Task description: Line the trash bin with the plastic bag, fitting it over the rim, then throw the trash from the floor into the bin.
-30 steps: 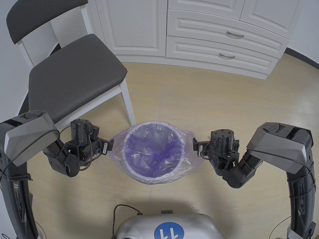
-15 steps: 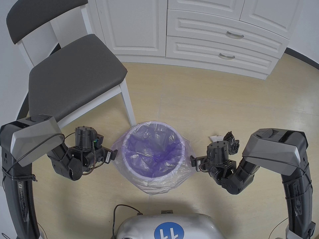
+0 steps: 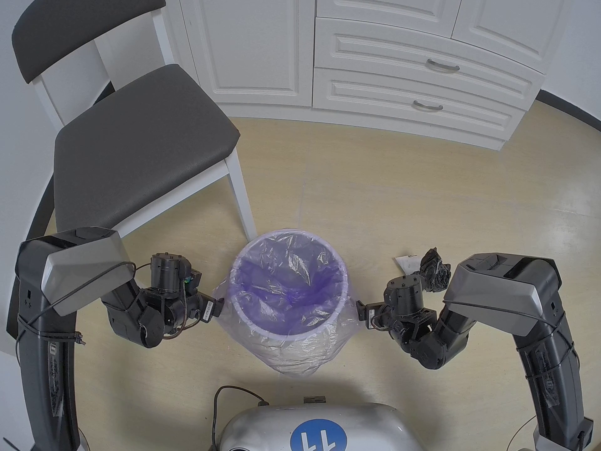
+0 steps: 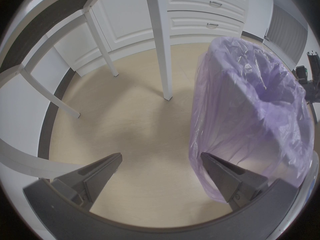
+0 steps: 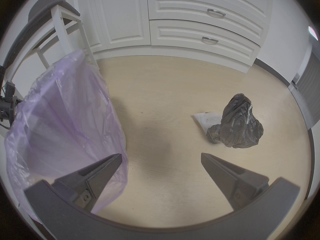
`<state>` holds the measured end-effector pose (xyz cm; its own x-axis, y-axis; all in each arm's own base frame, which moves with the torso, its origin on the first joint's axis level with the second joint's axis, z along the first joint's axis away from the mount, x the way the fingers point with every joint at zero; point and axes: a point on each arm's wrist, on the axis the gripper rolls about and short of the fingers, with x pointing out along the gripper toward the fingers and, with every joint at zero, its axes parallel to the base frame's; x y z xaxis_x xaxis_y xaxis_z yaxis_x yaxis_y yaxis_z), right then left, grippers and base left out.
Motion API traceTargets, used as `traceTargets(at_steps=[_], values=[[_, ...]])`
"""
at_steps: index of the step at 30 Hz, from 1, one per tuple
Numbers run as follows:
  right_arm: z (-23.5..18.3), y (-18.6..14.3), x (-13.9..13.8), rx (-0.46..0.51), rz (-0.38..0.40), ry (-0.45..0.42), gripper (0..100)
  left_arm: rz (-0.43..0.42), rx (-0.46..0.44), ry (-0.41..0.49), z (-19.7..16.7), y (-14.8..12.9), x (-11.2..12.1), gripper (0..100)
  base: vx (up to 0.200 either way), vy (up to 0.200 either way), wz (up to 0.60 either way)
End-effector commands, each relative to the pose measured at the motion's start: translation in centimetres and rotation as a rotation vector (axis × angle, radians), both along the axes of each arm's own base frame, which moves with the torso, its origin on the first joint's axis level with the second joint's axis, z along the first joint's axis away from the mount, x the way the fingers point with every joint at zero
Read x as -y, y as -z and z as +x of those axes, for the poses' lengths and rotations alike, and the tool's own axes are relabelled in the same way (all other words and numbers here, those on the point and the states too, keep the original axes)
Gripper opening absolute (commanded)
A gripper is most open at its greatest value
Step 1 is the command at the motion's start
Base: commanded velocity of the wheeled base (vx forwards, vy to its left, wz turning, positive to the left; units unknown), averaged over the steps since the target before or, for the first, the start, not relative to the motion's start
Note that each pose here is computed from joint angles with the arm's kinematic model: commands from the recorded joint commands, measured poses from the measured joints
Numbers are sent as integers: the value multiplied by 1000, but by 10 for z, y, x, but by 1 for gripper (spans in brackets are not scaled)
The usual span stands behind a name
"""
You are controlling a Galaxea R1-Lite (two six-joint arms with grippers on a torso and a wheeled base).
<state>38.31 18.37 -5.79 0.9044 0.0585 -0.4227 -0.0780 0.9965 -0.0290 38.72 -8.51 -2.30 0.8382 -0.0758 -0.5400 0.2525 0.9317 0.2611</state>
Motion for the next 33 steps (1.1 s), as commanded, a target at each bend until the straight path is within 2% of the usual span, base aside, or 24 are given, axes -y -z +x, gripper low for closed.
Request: traceTargets(at_steps=[1,13,20,27,33], values=[[2,10,2,-14,-7,6,100,5,-20,-2,2,11,0,100,0,0,0],[16,14,9,11,4,43,100,-2,-8,-22,17,27,1,100,0,0,0],[19,-1,14,45,18,61,100,-60,27,-59,25,20,1,100,0,0,0],[2,-41,19,66,14,48,100,-90,86,-39,12,-25,-8,100,0,0,0],[-9,-58,19,83,3,30,100,-123,111,10,-7,-58,-14,100,0,0,0]])
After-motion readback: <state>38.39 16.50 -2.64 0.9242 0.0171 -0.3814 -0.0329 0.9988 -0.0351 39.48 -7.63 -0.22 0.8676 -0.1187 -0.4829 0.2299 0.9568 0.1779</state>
